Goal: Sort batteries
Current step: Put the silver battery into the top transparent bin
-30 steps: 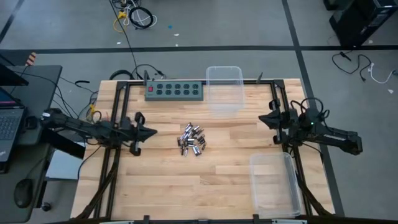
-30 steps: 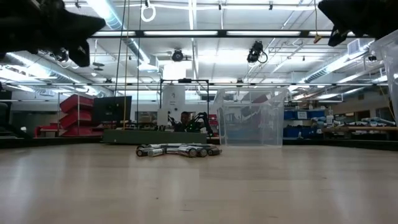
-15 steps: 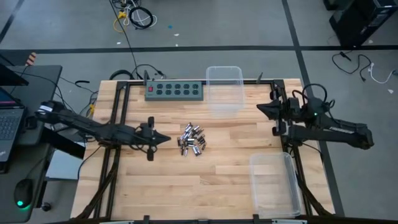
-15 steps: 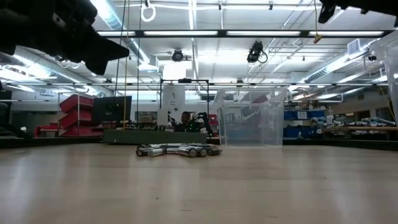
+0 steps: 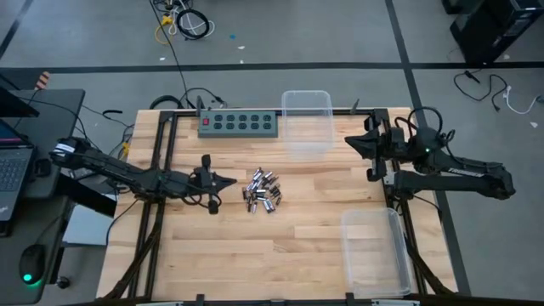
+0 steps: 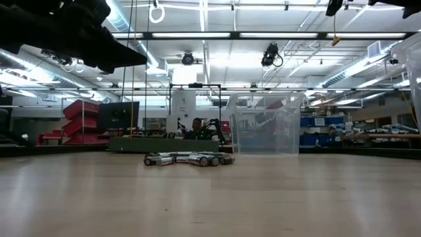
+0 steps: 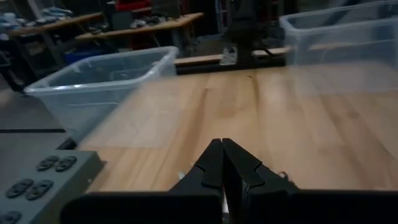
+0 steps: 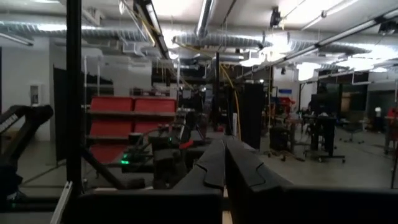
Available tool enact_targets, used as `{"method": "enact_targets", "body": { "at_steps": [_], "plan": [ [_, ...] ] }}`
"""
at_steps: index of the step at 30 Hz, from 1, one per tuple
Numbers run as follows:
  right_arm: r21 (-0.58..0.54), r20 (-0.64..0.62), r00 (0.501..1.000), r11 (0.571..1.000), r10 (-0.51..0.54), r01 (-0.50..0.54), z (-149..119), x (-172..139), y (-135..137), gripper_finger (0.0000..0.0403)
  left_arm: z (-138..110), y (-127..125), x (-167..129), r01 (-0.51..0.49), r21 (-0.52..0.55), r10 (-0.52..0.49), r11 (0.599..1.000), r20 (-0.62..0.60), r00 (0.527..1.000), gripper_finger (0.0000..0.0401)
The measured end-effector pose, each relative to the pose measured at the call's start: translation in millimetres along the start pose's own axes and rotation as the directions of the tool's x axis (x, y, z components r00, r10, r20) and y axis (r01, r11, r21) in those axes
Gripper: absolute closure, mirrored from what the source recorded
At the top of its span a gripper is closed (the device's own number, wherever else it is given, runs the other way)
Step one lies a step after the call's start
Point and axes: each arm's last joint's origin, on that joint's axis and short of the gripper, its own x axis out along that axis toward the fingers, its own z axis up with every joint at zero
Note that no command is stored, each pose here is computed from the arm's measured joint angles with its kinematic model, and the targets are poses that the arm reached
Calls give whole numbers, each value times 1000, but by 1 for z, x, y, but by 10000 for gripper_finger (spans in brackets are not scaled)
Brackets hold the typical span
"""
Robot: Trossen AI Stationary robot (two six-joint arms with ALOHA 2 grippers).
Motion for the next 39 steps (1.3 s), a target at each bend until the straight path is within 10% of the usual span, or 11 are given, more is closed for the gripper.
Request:
{"method": "enact_targets", "body": {
  "at_steps": [20, 26, 39],
  "plan": [
    [-25, 97, 995, 1000, 3, -1, 9, 0, 0, 400, -35, -5, 37, 19, -35, -23, 999, -128, 992, 398],
    [-80, 107, 994, 997, 3, 6, 10, -1, 0, 400, -57, -14, 43, 145, -146, -178, 978, -241, 954, 398],
    [-81, 71, 997, 997, 0, 6, 4, 6, -1, 400, -72, -3, 55, -79, -175, 28, 981, -277, 960, 397]
  ]
}}
